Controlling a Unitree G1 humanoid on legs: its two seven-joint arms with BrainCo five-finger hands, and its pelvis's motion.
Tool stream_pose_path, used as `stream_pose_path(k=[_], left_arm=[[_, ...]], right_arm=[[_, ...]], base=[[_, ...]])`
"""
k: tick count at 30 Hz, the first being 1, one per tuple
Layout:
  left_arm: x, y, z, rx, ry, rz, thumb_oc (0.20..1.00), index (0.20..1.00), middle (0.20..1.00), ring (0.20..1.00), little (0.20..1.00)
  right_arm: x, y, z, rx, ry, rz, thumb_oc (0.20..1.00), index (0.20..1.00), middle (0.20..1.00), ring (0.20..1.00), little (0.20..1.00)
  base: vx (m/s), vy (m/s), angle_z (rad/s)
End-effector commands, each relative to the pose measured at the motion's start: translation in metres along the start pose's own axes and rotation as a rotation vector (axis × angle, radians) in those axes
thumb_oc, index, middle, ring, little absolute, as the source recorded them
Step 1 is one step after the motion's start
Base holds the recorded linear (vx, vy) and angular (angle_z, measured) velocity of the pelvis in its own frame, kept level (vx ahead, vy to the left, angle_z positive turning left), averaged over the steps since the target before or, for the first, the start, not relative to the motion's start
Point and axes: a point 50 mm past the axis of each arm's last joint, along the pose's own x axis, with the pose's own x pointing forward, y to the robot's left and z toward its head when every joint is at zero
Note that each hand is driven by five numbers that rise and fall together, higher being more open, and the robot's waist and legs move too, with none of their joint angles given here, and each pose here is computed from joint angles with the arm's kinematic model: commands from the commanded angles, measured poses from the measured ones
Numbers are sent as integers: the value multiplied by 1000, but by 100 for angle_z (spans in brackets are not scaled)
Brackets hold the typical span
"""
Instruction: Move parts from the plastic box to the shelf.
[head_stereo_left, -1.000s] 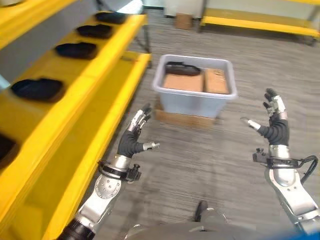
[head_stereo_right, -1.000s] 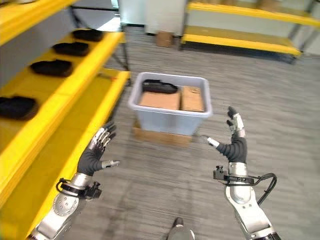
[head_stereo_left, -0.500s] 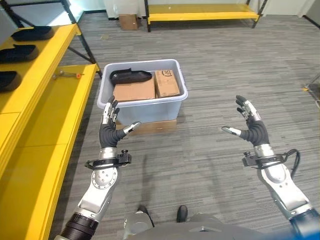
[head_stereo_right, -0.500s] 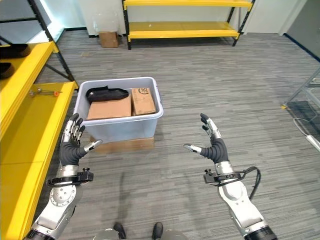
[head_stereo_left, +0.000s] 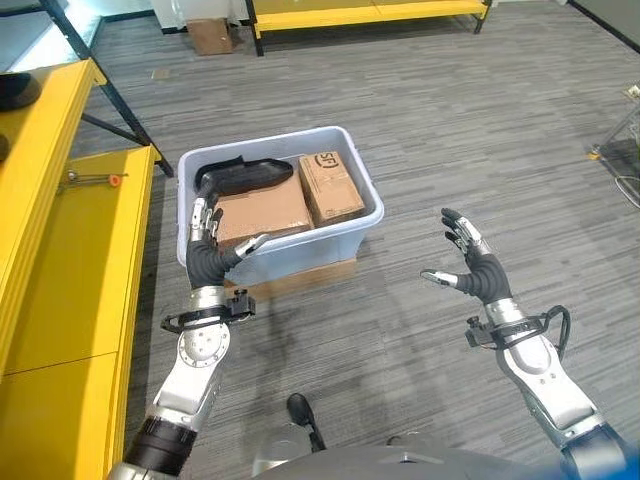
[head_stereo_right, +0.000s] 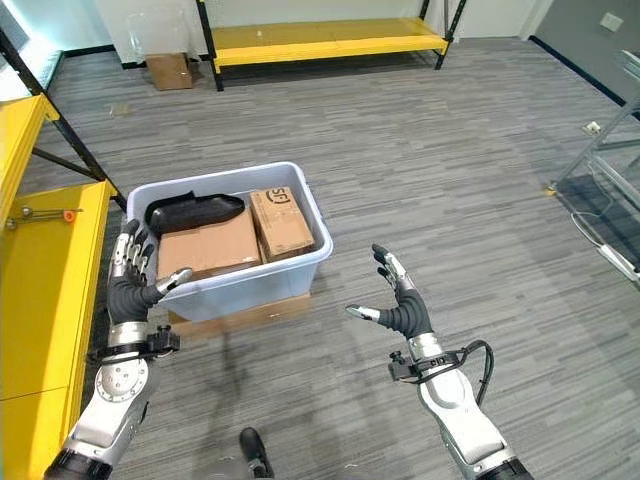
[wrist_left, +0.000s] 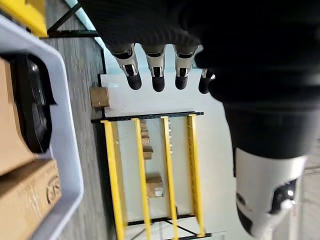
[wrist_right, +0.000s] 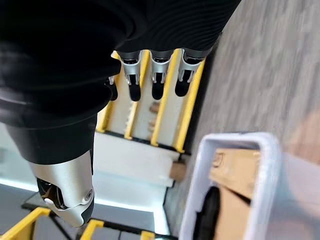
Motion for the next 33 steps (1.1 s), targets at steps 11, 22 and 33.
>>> stream_pose_path(k=[11, 22, 33], left_arm=[[7, -14, 26, 47, -137, -93, 1000, 1000, 1000, 1000, 1000], [-3, -3, 17, 24, -61, -90, 1000, 1000, 1000, 1000, 1000], [-10, 6, 5, 30, -6, 7, 1000, 1000, 1000, 1000, 1000]], right_arm=[[22, 10, 21, -6, -159, -35, 1000, 1000, 1000, 1000, 1000], [11, 3, 17, -24, -85, 24, 1000, 1000, 1000, 1000, 1000], [9, 2, 12, -50, -79, 72, 1000, 1000, 1000, 1000, 1000]], base=[[213, -228, -6], [330, -245, 44], [210, -30, 8]])
